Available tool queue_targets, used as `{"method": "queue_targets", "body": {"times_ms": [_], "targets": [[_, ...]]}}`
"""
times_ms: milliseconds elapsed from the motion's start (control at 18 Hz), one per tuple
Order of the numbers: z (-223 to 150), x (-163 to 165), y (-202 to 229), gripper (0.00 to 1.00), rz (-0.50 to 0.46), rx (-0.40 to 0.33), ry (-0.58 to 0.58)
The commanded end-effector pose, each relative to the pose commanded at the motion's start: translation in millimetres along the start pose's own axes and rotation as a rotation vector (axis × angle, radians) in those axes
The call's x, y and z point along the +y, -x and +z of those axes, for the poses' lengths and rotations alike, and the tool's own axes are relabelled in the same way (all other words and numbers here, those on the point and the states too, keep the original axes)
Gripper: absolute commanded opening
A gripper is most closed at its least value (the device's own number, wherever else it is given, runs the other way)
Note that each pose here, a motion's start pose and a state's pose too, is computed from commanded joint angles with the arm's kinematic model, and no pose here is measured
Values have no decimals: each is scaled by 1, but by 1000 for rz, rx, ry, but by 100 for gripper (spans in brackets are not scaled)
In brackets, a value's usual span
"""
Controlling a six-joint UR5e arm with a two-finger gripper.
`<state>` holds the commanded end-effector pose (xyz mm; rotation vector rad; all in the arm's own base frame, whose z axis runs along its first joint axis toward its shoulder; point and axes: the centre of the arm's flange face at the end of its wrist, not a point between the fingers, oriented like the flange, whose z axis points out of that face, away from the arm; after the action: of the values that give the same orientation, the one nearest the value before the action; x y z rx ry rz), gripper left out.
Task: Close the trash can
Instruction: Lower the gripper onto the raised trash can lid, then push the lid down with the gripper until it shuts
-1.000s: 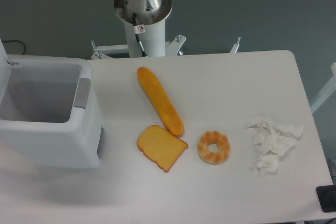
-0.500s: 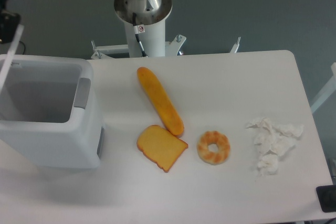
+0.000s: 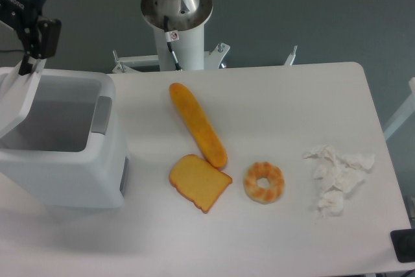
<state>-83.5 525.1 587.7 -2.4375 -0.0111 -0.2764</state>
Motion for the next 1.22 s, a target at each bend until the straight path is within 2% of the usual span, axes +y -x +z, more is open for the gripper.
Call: {"method": "queue_targets", "body": {"times_ms": [167, 389, 1000, 1222], "targets": [[4, 5, 6, 100, 26, -41, 26], [5, 3, 21, 100, 9, -55, 26], [22, 7, 29, 100, -4, -43, 55], [24, 7, 31, 100, 21, -40, 58]]}}
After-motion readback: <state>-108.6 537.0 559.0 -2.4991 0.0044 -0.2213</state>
